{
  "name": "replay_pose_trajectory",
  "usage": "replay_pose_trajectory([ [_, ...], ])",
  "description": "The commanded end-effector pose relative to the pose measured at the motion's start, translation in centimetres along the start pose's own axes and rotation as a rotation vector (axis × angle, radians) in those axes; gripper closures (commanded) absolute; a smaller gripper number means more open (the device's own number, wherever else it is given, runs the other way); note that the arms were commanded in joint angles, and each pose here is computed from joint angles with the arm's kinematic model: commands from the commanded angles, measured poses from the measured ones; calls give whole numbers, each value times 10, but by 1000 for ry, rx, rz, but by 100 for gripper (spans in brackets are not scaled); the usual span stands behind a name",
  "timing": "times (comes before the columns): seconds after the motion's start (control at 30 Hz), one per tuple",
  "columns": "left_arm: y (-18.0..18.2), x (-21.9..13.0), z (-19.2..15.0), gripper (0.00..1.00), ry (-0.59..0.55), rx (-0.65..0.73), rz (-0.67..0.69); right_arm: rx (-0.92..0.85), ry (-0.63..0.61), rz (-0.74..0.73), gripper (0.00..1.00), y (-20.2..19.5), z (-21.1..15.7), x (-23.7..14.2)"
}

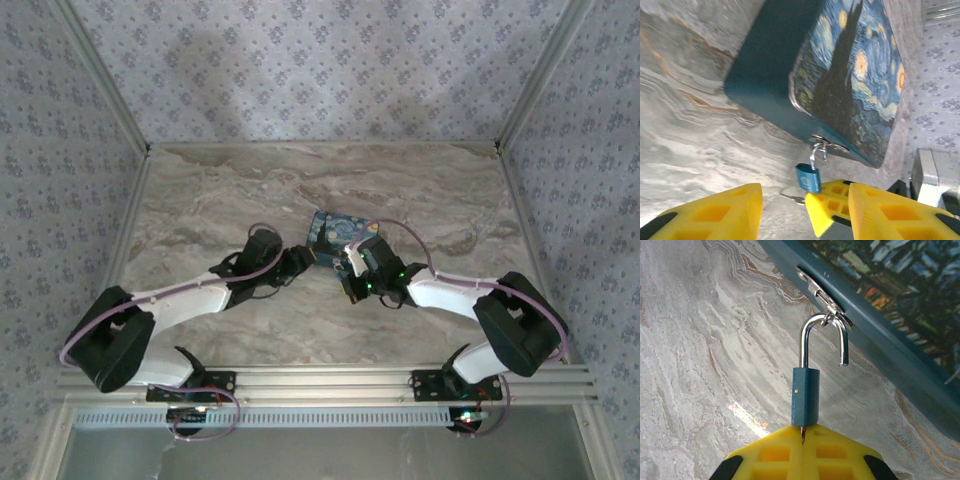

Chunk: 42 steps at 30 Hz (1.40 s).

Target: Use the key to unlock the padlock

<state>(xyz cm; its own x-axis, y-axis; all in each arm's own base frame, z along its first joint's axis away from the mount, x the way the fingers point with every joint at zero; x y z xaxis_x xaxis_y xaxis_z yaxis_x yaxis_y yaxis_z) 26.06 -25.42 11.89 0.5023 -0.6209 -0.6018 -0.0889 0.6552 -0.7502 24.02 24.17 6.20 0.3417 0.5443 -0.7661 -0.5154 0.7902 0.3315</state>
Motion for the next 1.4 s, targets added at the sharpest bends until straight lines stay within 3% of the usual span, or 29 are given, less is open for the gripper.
replay_pose_trajectory([
  [0.0,9,-13,18,49,-46,60,92,-24,22,-27,100,-4,-7,2],
  [0.23,-1,-18,57,46,-72,142,159,-32,13,-24,100,-2,-5,1],
  [0.47,-11,7,78,47,-17,183,159,-62,16,-60,100,-5,-2,0],
  [0.87,-8,51,73,51,105,174,144,-90,11,-67,100,-3,2,-2],
  [1.37,15,62,57,57,160,152,175,-204,13,-168,100,-11,10,-7],
])
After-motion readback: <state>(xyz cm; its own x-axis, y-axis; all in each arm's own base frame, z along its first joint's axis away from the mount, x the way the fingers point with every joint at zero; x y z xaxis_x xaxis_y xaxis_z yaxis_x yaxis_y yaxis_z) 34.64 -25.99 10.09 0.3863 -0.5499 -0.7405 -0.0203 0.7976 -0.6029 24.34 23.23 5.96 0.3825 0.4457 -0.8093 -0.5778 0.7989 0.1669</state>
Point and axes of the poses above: each hand's point on the last joint's axis, 136 mm out from that joint toward the fingers, its own x axis out along the fingers, its own y axis along the line the jaws close on, z = x × y, the point moved 2 cm from there along -x, back along the fingers, and after that the axes turned 5 degrees about x, right-handed, at the moved point
